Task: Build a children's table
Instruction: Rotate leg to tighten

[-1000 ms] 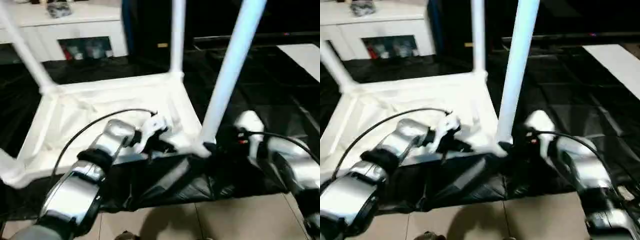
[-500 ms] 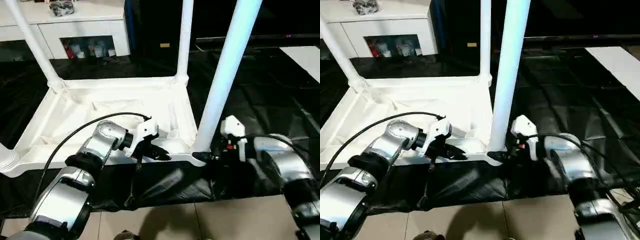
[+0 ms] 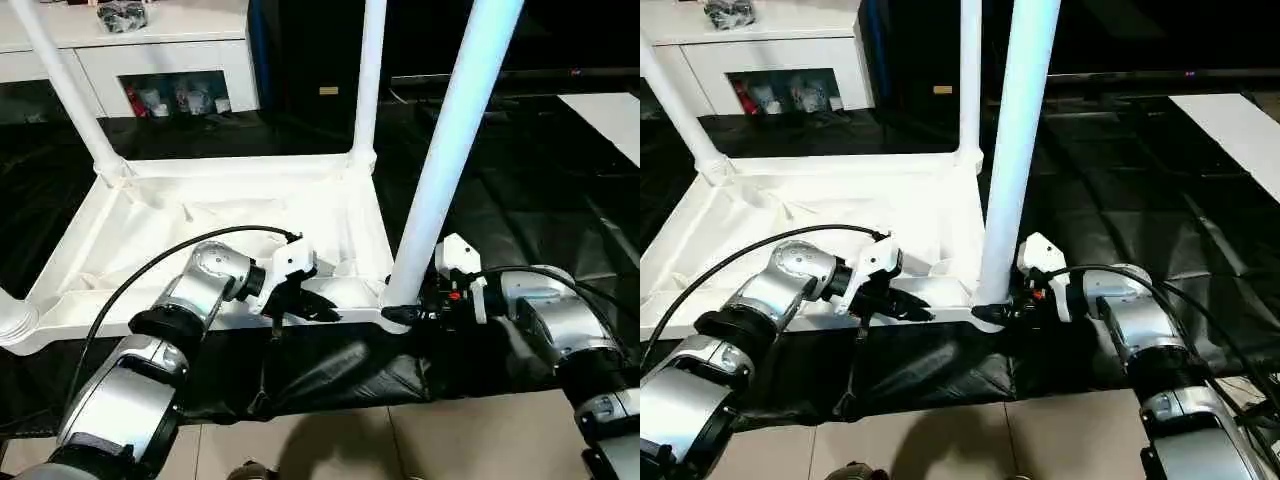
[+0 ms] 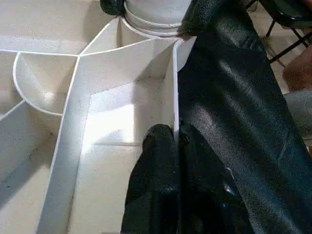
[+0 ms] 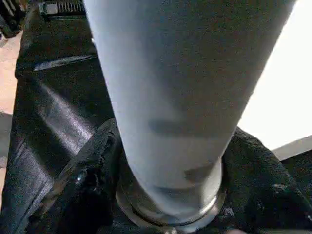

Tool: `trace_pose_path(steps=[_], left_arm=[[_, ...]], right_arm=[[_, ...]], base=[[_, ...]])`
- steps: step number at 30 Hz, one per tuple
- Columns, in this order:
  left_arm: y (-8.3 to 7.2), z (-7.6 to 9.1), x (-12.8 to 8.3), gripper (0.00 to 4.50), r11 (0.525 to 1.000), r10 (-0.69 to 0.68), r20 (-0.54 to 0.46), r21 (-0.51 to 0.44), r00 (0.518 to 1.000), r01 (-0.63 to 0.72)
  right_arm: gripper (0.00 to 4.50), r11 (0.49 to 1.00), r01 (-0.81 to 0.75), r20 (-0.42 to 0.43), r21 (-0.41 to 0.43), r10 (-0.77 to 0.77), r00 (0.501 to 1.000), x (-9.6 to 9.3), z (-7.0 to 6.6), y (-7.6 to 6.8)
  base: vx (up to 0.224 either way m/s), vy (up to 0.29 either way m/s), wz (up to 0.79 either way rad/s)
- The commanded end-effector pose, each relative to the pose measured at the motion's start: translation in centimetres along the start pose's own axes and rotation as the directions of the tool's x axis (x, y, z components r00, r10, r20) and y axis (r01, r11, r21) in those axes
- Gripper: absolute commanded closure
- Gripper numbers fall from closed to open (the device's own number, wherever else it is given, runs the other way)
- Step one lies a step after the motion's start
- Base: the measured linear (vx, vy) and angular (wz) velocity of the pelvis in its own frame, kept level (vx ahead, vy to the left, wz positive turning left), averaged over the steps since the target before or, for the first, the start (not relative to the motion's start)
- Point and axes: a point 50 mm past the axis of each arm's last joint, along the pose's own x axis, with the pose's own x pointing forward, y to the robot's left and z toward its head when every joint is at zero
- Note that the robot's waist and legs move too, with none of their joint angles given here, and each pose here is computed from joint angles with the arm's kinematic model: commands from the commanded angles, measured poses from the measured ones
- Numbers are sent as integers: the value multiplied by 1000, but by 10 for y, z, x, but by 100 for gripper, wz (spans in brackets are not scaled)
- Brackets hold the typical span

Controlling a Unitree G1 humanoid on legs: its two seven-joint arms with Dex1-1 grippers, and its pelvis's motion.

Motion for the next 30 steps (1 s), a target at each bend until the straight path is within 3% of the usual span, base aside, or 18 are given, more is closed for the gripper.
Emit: trace_pose_path(steps=[1, 5, 11, 15, 18, 21, 23, 24, 25, 30], left_arm=[[-1, 1, 1, 450, 1000, -7, 21, -6, 1000, 7], [3, 4, 7, 450, 997, 64, 42, -48, 997, -62], [9, 16, 27, 450, 979, 187, 82, -94, 979, -179], [5, 36, 64, 450, 958, 258, 144, -167, 955, -234], [3, 39, 75, 450, 953, 271, 146, -178, 951, -244], [-1, 38, 83, 450, 951, 284, 126, -158, 950, -264], [-1, 35, 81, 450, 953, 286, 109, -134, 952, -271], [-1, 34, 79, 450, 954, 286, 104, -122, 953, -273], [0, 33, 77, 450, 955, 286, 103, -118, 953, -274], [2, 25, 58, 450, 964, 259, 121, -86, 958, -250]], right_arm=[[186, 998, -59, 4, -1, 59, 998, 10, 0, 4], [186, 998, -31, 86, 62, 25, 996, 19, 0, 7], [187, 981, 136, 67, 137, -147, 987, 38, -14, 11], [187, 878, 375, 89, 296, -417, 905, 73, -13, 9], [187, 817, 455, 71, 354, -508, 858, 86, -9, 7], [187, 803, 492, 95, 336, -549, 831, 104, 3, 11], [187, 804, 500, 122, 323, -559, 820, 109, 9, 13], [131, 801, 506, 131, 319, -566, 814, 107, 9, 13], [131, 797, 513, 141, 319, -575, 806, 105, 9, 12], [82, 807, 516, 179, 288, -575, 799, 78, 3, 5]], base=[[0, 0, 0], [0, 0, 0], [0, 0, 0], [0, 0, 0], [0, 0, 0], [0, 0, 0], [0, 0, 0], [0, 0, 0], [0, 0, 0], [0, 0, 0]])
